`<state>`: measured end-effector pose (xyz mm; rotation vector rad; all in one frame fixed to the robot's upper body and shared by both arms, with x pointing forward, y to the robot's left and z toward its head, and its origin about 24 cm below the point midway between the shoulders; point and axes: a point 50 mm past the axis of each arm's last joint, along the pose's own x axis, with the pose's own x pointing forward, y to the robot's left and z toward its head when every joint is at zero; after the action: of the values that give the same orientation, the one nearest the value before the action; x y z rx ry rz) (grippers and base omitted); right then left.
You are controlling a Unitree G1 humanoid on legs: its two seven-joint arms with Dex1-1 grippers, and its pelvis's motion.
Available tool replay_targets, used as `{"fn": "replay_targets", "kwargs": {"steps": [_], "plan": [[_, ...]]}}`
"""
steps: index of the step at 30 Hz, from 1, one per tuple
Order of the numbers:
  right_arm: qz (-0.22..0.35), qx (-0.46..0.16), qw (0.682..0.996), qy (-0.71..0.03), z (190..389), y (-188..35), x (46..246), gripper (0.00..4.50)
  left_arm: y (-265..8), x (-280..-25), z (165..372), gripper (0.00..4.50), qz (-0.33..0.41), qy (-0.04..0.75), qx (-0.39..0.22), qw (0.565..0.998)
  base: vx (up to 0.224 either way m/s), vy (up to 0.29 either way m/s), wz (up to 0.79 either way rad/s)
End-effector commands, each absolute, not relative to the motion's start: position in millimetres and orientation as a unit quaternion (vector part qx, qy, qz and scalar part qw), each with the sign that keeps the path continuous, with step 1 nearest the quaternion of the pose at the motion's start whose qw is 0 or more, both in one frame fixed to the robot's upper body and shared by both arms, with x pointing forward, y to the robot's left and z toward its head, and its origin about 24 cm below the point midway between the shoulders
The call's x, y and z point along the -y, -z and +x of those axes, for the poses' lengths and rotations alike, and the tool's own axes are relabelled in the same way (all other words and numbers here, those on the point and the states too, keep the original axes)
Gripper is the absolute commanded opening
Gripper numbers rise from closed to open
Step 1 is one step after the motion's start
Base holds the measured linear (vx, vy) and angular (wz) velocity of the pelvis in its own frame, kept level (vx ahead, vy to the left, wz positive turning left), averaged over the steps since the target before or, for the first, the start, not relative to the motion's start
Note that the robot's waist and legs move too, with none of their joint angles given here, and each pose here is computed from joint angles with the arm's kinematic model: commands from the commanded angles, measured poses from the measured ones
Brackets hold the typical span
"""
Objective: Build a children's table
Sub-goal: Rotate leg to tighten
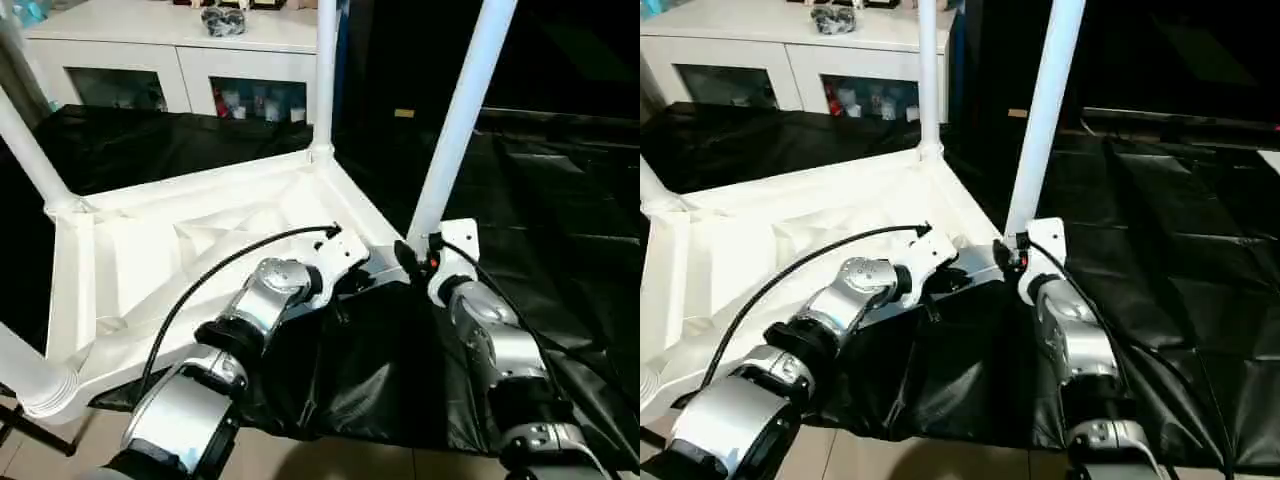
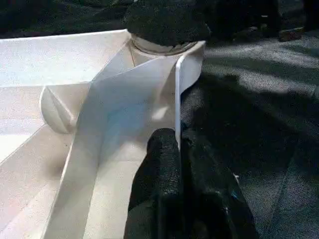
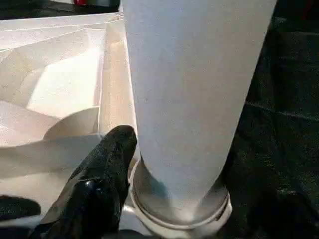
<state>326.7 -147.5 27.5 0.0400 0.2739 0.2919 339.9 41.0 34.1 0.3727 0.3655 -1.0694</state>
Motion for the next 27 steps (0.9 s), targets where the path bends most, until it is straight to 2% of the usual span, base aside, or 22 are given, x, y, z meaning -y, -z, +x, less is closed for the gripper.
{"fn": "replay_targets", "kwargs": {"steps": [1,2,3,5,7,8,10,11,12,16,20,22,25,27], "plan": [[0.047,-0.182,0.949,-0.253,310.7,-6.6,105.3,3.15,-49.4,-17.0,339.2,0.0,0.177,0.53,-0.122,0.82,0.0,0.0,0.0],[0.017,-0.168,0.947,-0.275,305.1,-8.4,115.5,3.15,-48.1,-23.2,339.8,0.0,0.181,0.533,-0.122,0.817,0.0,0.0,0.0],[0.017,-0.168,0.947,-0.275,305.1,-8.4,115.5,3.28,-48.1,-23.2,339.8,0.0,0.181,0.533,-0.122,0.817,0.0,0.0,0.0],[-0.008,-0.155,0.939,-0.305,294.9,-11.5,136.6,3.42,-47.7,-29.9,339.4,0.0,0.186,0.548,-0.12,0.807,0.0,0.0,0.0],[-0.008,-0.155,0.939,-0.305,294.9,-11.5,136.6,3.42,-47.7,-29.9,339.4,0.0,0.186,0.548,-0.12,0.807,0.0,0.0,0.0],[-0.017,-0.143,0.934,-0.327,285.0,-17.7,159.8,3.42,-47.6,-34.2,337.0,0.0,0.191,0.572,-0.114,0.789,0.0,0.0,0.0],[-0.017,-0.139,0.933,-0.33,282.9,-19.8,165.7,3.42,-47.3,-35.2,336.2,0.0,0.194,0.579,-0.113,0.784,0.0,0.0,0.0],[-0.016,-0.131,0.932,-0.338,277.8,-25.4,179.4,3.42,-46.7,-37.5,334.2,0.0,0.197,0.593,-0.11,0.773,0.0,0.0,0.0],[-0.016,-0.131,0.932,-0.338,277.8,-25.4,179.4,3.42,-46.7,-37.5,334.2,0.0,0.197,0.593,-0.11,0.773,0.0,0.0,0.0],[-0.011,-0.131,0.915,-0.381,257.3,-39.1,210.6,3.42,-48.7,-40.9,331.5,0.0,0.187,0.622,-0.096,0.754,0.0,0.0,0.0],[-0.003,-0.135,0.905,-0.404,248.7,-43.2,213.0,3.42,-48.9,-43.8,334.0,0.0,0.195,0.61,-0.093,0.762,0.0,0.0,0.0],[-0.002,-0.135,0.901,-0.413,246.8,-43.7,209.6,3.54,-49.7,-47.0,336.0,0.44,0.193,0.603,-0.095,0.768,0.0,0.0,0.0],[0.003,-0.128,0.895,-0.426,247.9,-44.3,198.8,3.54,-53.0,-56.2,337.4,0.62,0.161,0.606,-0.106,0.771,0.0,0.0,0.0],[0.008,-0.124,0.89,-0.439,249.5,-45.7,191.4,3.54,-54.5,-65.3,336.6,0.91,0.142,0.609,-0.109,0.773,0.0,0.0,0.0]]}}
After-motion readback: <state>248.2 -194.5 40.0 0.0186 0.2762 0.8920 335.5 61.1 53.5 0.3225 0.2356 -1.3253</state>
